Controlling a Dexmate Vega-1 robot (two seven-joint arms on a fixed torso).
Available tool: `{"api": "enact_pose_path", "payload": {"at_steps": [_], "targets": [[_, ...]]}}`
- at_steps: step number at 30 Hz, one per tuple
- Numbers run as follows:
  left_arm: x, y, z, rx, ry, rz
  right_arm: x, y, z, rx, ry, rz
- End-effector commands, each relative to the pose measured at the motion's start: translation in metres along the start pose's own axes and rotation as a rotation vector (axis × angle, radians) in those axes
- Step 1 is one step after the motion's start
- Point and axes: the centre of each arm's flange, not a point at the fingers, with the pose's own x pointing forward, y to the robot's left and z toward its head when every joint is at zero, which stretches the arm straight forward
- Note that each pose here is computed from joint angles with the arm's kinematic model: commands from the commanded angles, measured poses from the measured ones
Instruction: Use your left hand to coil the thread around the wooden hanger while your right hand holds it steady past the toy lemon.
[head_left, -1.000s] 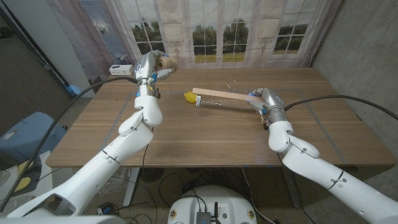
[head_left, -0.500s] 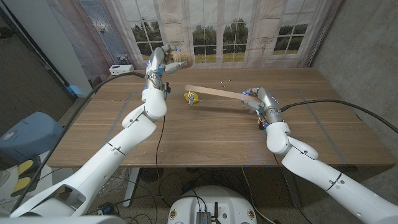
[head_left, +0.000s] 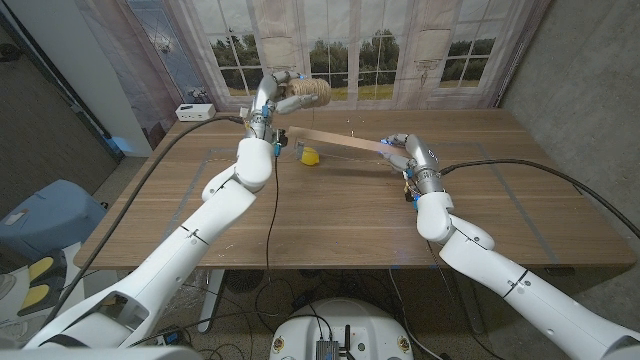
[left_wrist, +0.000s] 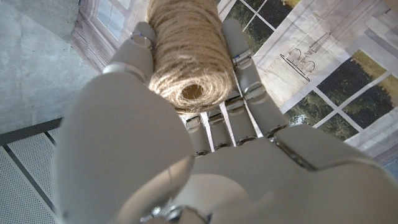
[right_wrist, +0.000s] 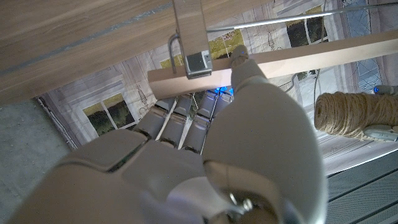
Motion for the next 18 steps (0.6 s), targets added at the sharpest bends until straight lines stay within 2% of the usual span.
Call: {"api": "enact_pose_path", "payload": {"at_steps": [1,9,15,18], "targets": [[-0.005,-0.007,0.016,-0.137,-0.012,-0.066,0.013,0.011,0.005,-0.103,0.006,-0.064],[-0.013,-0.005,0.022,-0.193,0.016,-0.109,0.017,0.020,-0.002,-0.150,0.035,-0.100],[-0.022,-0.001,0.023,-0.223,0.053,-0.131,0.019,0.024,-0.005,-0.176,0.048,-0.164],[-0.029,0.002,0.020,-0.266,0.091,-0.156,0.019,0.025,-0.005,-0.185,0.055,-0.227]]}}
